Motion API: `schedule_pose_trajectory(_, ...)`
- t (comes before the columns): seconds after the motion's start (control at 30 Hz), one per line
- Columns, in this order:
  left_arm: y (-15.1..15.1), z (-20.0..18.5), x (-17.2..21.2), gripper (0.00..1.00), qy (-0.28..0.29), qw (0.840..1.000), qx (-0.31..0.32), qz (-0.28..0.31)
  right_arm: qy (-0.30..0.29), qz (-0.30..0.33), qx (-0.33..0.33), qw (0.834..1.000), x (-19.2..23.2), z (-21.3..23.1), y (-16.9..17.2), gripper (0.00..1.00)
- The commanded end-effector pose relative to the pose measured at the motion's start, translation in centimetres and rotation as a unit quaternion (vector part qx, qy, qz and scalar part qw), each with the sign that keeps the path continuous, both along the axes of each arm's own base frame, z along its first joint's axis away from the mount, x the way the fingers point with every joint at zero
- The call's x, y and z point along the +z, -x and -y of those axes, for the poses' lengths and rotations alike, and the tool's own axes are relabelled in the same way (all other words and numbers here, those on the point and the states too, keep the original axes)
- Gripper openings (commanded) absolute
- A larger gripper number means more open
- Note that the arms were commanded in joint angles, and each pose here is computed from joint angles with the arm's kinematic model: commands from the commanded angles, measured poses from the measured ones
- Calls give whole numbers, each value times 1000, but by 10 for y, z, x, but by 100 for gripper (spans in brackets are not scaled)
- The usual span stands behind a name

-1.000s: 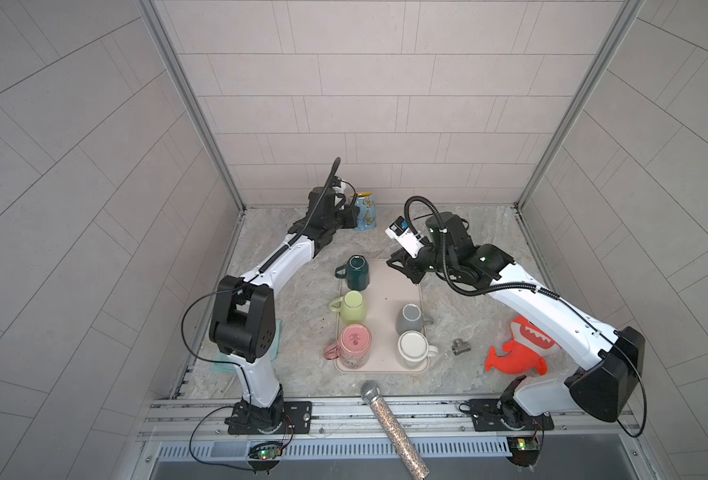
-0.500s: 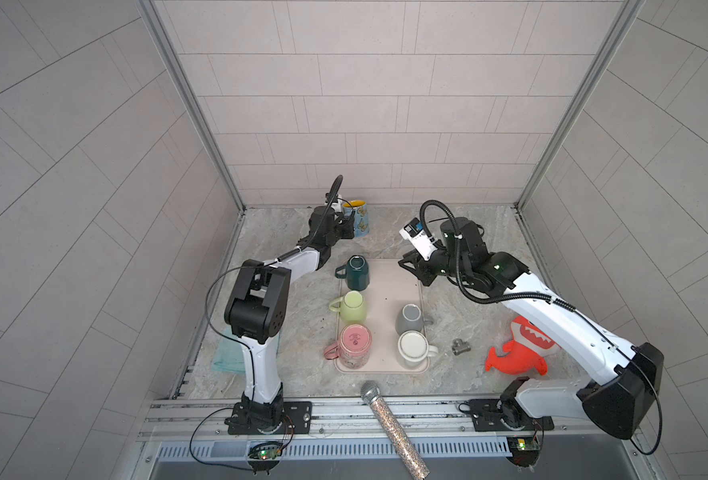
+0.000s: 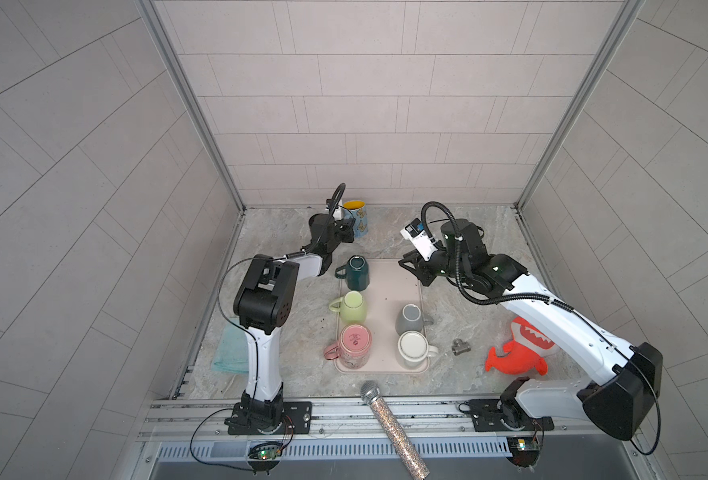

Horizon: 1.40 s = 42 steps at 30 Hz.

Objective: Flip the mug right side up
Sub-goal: 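Lower the blue butterfly mug upright beside the black mug with the left gripper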

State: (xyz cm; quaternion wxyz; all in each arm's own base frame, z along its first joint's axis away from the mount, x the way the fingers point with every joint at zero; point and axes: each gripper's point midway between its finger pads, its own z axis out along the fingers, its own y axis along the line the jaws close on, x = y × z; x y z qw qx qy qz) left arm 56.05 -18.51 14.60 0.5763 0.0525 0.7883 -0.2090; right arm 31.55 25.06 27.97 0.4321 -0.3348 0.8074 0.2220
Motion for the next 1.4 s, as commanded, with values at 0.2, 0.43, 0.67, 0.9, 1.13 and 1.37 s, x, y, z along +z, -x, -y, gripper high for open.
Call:
schedule_pose_trajectory(0.2, -13, 0, 44, 0, 0, 995, 2, 102, -12, 10, -6, 1000, 7, 2, -1, 23)
schedule_pose_trajectory(0.43, -14, 0, 34, 0, -10, 995, 0, 98, -15, 8, -2, 1000, 9, -2, -3, 22)
schedule_pose_trajectory(0.67, -12, 1, 24, 0, -13, 996, -5, 91, -12, 5, -6, 1000, 5, 0, -4, 22)
schedule_pose_trajectory(0.9, -5, -1, 18, 0, -15, 997, -6, 81, -17, 1, -2, 1000, 3, -4, -6, 21)
schedule_pose_trajectory(1.13, 1, -1, 14, 5, -15, 997, -10, 74, -20, -3, -1, 1000, 0, -6, -8, 21)
schedule_pose_trajectory(1.37, 5, 3, 6, 10, -16, 998, -24, 53, -20, -5, -1, 1000, -1, -6, -7, 21)
